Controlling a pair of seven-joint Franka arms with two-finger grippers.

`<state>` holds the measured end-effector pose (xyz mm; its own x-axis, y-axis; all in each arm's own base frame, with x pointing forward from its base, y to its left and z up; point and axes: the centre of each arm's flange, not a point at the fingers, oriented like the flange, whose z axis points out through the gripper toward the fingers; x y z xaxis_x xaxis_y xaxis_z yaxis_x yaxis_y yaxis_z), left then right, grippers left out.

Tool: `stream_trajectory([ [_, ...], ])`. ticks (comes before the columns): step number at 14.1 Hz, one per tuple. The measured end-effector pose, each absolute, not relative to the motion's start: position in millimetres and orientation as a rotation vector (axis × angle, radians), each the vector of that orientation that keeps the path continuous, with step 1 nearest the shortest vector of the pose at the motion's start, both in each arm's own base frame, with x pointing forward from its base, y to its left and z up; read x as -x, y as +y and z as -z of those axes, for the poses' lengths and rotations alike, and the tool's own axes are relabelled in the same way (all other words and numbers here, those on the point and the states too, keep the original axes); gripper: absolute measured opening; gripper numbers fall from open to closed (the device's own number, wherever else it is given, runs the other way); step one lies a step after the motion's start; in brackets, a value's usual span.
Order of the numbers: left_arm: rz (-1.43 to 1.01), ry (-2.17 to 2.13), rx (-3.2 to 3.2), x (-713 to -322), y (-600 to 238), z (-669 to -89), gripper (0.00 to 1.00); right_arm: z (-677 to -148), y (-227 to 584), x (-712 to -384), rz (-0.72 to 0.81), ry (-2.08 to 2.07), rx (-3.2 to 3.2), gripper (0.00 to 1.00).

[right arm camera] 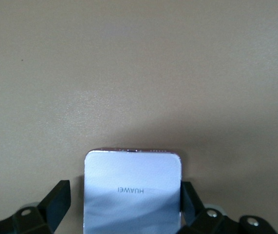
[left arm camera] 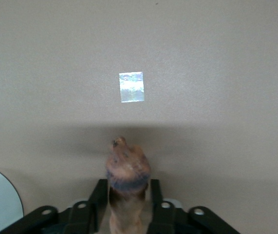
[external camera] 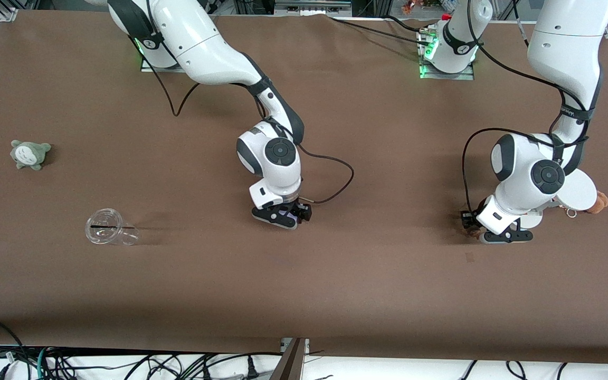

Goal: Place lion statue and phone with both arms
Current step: 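Lower the lion beside the white lamp with the left gripper, then open the left gripper off the lion while the right gripper lifts the phone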

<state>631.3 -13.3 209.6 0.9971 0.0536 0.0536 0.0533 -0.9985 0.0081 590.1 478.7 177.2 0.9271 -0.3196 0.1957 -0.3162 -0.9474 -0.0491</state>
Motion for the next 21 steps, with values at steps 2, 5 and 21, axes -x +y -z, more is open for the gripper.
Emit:
stream_trajectory([
  [2, -0.082, 0.086, -3.133, -631, -12, -207, 0.67, -177, 479, -590, 0.316, 0.505, 3.068, 1.00],
  [5, -0.100, 0.088, -3.132, -634, -12, -212, 0.95, -173, 478, -589, 0.310, 0.505, 3.074, 1.00],
  [21, 0.112, 0.047, -3.113, -617, -20, -535, 1.00, -185, 425, -628, 0.291, 0.407, 3.159, 0.84],
])
